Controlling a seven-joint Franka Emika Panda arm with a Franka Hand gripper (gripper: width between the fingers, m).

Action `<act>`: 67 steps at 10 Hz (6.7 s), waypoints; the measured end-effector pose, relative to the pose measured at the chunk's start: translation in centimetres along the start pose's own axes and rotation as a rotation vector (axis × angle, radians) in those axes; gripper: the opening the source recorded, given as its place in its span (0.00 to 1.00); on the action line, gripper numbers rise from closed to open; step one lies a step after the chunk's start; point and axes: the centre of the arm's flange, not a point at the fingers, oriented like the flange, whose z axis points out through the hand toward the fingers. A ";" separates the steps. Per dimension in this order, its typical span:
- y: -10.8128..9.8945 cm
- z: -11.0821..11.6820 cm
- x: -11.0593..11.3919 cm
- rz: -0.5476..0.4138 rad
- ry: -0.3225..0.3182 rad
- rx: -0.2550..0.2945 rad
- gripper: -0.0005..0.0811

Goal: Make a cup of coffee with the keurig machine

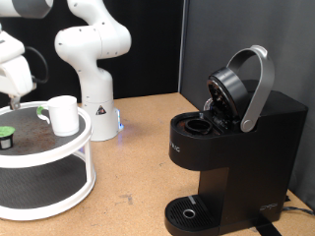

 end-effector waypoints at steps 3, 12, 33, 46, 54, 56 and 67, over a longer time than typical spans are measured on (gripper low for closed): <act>0.3 0.6 -0.2 -0.001 0.004 0.001 0.99; 0.8 4.0 -1.4 -0.008 0.042 -0.040 0.99; 2.3 3.8 -1.3 -0.031 0.079 -0.005 0.60; 6.2 -2.2 4.8 0.396 0.317 -0.093 0.60; 10.5 -7.6 11.6 0.599 0.659 -0.043 0.60; 10.4 -7.5 11.7 0.614 0.667 -0.033 0.60; 14.1 -10.3 22.8 0.650 0.758 0.175 0.60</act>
